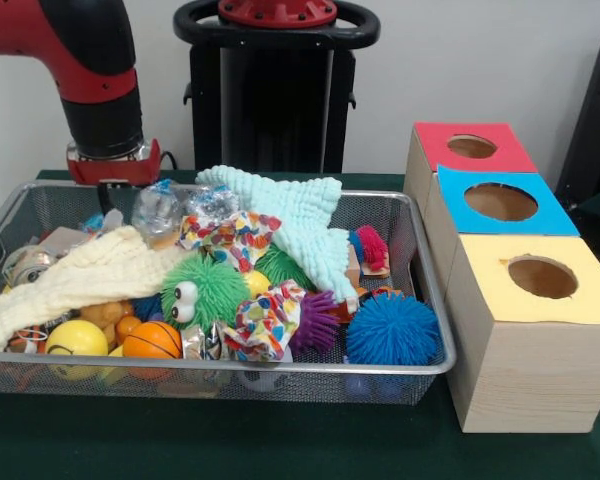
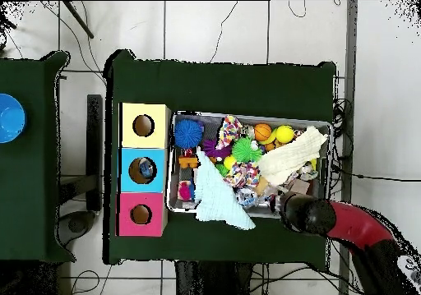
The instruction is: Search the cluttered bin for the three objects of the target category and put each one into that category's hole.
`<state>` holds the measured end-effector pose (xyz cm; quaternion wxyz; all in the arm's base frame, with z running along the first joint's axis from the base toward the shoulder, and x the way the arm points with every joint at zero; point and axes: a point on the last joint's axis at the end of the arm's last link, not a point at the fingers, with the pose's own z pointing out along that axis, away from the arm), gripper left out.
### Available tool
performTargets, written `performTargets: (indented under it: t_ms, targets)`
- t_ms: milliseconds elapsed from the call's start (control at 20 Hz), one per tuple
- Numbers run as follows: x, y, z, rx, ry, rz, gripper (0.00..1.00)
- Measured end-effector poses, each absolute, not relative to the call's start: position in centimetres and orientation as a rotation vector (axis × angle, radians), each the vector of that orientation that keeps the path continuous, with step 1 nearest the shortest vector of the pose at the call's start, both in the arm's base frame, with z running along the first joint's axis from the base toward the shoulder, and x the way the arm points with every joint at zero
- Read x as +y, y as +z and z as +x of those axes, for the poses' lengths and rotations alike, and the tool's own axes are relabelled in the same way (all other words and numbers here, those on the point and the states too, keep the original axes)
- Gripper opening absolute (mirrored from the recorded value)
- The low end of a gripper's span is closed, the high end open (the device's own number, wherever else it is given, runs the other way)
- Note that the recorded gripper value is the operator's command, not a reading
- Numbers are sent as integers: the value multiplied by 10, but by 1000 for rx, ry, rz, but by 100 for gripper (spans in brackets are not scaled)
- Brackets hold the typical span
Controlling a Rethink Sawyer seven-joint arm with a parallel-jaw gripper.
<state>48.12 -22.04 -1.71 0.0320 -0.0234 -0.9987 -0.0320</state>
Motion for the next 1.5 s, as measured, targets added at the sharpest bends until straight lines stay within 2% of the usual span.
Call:
performTargets:
  t_ms: [400,850,1500]
  targets:
    - [-218,-26,512,-3197,-61,-63,100]
    - [-216,-40,503,-3182,-77,-84,100]
    - [-222,-29,508,-3174,-69,-119,100]
